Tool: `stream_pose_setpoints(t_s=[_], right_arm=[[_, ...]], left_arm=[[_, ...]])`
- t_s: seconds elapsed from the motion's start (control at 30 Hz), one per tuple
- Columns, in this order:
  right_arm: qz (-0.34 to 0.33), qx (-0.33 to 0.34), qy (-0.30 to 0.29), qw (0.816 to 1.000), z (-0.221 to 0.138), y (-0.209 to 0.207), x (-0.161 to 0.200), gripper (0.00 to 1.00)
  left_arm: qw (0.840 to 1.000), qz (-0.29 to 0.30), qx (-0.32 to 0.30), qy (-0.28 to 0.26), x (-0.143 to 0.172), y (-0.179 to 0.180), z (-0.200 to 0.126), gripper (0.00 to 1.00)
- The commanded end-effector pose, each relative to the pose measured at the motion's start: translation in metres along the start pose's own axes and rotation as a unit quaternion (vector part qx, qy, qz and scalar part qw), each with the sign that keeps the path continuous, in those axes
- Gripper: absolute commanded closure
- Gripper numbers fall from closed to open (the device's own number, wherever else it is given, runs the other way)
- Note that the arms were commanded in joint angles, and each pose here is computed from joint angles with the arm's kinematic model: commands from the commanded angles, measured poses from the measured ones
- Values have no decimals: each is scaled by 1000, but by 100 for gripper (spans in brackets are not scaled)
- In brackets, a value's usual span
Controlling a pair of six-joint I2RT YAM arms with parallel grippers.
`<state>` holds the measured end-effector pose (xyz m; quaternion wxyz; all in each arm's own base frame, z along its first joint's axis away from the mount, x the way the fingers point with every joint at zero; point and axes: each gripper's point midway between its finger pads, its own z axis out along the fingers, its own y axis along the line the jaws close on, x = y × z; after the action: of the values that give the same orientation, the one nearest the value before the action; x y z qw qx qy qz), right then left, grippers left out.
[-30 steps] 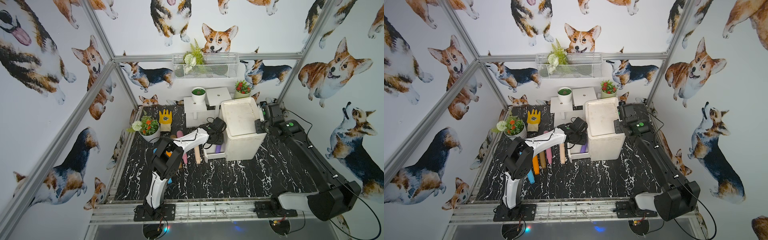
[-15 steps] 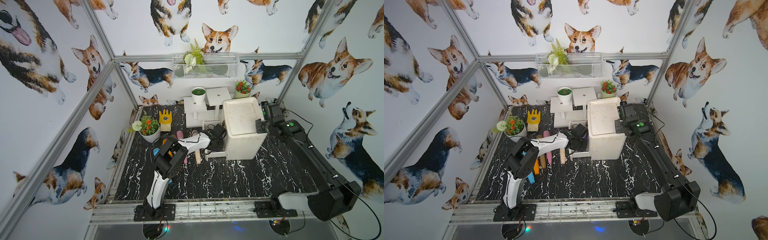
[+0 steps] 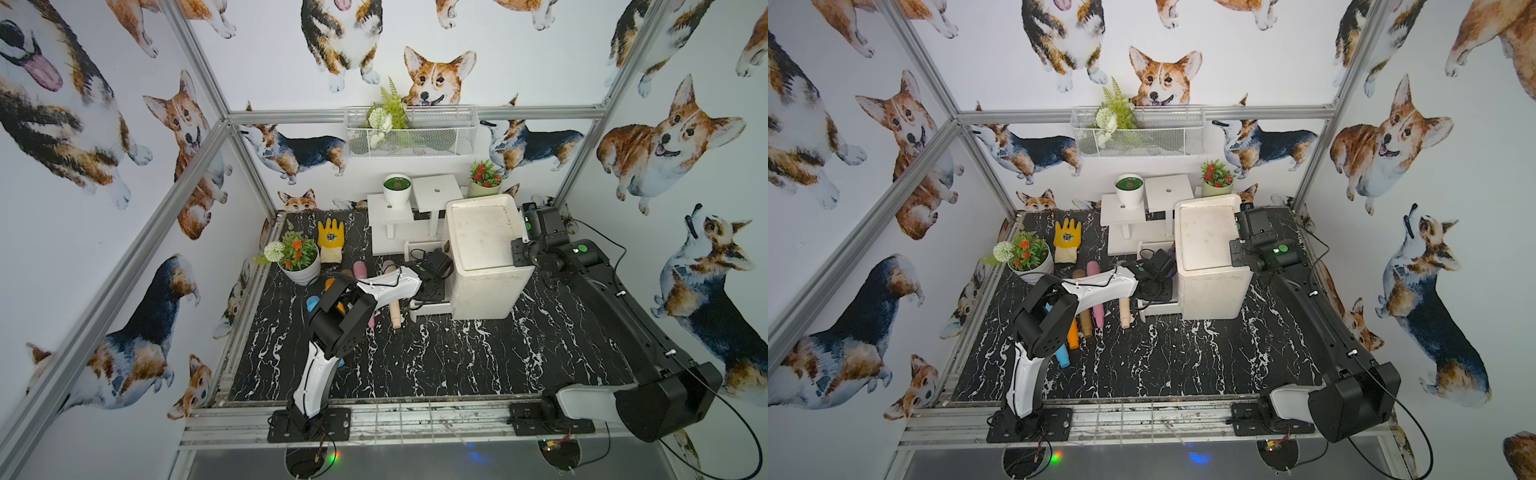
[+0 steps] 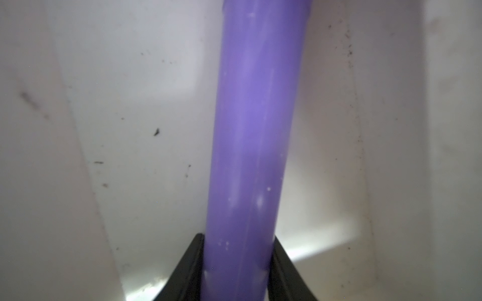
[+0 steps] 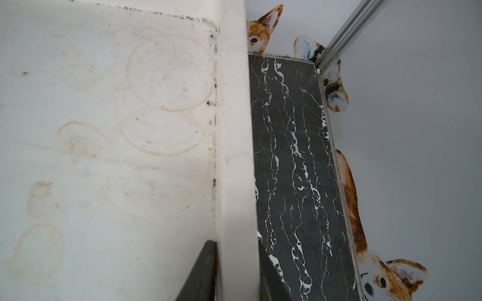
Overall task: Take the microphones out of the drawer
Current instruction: Pick up the microphone from the drawer.
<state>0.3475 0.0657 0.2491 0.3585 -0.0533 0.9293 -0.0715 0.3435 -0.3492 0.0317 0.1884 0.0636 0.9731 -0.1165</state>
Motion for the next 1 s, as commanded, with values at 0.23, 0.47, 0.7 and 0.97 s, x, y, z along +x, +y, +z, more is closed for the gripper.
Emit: stream_pose_setpoints(t_s=[0.23, 0.47, 0.7, 0.97], right_arm=[[-79, -71, 161, 981, 2, 24, 81, 74], [-79, -71, 161, 981, 2, 24, 80, 74], [-79, -71, 159, 981, 2, 24, 80, 74], [-79, -71, 160, 981, 2, 24, 79, 74]], left_arm=[[996, -79, -9, -41, -2, -9, -5, 77], [996, -70, 1, -49, -4, -17, -12, 89], [996, -61, 30, -56, -11, -28, -26, 99], [993, -63, 70, -74, -20, -42, -54, 100]])
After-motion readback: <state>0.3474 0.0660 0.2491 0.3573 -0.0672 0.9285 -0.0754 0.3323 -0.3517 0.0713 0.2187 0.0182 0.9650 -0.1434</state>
